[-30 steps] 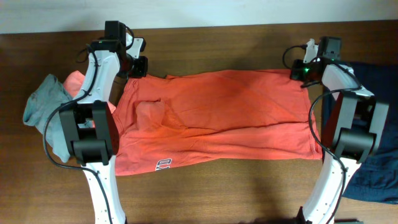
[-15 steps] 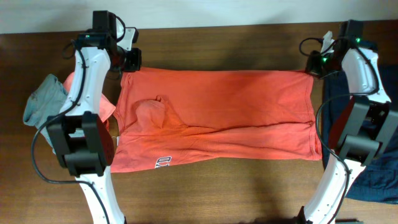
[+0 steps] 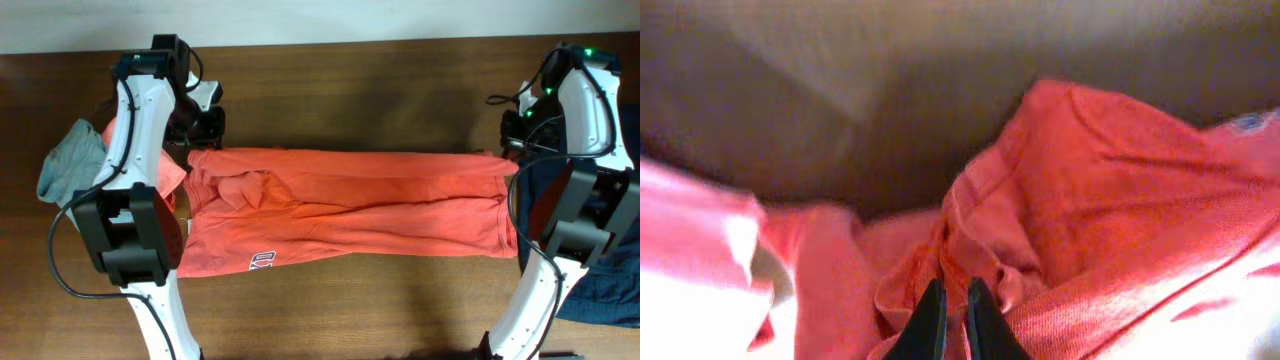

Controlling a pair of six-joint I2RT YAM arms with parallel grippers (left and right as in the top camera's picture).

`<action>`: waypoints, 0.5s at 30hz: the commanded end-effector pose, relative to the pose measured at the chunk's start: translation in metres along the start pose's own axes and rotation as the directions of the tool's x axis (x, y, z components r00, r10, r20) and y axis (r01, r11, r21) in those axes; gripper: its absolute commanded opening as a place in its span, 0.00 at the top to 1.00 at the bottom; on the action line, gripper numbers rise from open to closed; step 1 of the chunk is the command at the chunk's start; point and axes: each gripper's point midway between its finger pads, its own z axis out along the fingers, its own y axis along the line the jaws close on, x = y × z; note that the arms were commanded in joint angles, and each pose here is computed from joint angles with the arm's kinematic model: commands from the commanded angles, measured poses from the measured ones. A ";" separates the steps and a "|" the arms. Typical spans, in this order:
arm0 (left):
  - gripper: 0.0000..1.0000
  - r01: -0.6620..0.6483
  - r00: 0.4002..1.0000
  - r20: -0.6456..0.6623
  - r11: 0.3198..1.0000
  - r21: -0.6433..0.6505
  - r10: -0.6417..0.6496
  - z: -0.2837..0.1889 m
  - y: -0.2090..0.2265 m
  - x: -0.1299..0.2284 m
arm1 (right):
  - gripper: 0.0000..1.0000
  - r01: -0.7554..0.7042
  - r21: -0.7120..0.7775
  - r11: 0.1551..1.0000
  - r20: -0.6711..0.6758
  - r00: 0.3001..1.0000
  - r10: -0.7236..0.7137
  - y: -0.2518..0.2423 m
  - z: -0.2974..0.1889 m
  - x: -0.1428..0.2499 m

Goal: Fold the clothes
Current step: 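Fold the far half of the T-shirt toward the near edge with both grippers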

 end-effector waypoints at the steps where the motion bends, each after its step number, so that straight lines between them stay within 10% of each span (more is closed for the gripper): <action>1: 1.00 0.018 1.000 -0.022 0.999 -0.030 -0.018 -0.014 0.003 0.013 | 0.95 0.014 0.059 0.998 0.024 1.000 -0.015 -0.011 -0.019 0.005; 15: 1.00 0.091 0.937 -0.337 0.996 -0.023 -0.093 0.017 0.002 0.089 | 0.95 0.006 0.048 0.999 -0.144 0.990 0.001 -0.011 -0.003 0.043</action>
